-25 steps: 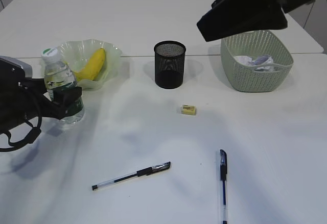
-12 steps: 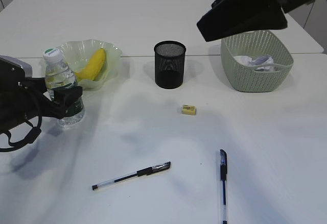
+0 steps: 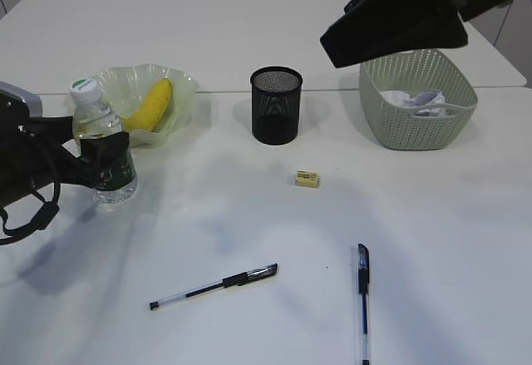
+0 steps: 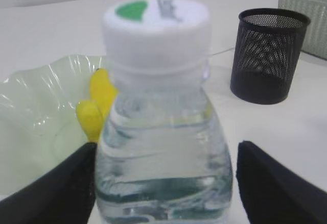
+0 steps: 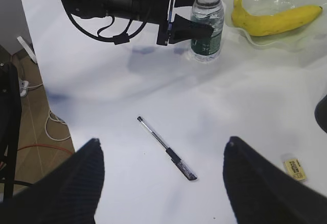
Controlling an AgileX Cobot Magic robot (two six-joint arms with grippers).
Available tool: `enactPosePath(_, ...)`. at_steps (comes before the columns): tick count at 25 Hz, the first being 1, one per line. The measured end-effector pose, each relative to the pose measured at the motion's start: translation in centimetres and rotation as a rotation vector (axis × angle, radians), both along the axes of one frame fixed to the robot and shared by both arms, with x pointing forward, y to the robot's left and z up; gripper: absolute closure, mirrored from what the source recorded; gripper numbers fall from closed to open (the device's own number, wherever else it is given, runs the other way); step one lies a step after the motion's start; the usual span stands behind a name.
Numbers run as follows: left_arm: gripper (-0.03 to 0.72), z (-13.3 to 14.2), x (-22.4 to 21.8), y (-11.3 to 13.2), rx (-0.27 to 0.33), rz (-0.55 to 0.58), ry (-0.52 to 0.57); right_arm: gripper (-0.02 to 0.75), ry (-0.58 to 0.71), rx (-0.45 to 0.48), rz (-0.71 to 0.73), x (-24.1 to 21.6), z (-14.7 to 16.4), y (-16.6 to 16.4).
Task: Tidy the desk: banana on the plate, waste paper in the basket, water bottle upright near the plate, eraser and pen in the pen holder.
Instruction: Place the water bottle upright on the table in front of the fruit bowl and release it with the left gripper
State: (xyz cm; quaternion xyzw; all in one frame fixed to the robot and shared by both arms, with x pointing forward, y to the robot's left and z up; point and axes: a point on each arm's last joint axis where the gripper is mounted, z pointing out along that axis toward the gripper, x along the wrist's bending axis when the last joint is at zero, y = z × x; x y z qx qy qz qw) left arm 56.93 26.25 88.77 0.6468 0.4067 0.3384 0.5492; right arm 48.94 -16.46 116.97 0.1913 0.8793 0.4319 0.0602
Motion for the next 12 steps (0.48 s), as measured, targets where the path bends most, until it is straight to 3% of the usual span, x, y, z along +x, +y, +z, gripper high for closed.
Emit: enactPosePath(12, 0.085, 4.1, -0.2, 0.0, 0.0, 0.002, -0.122, 0.202, 0.017, -0.006, 0.017, -0.2, -0.1, 0.0)
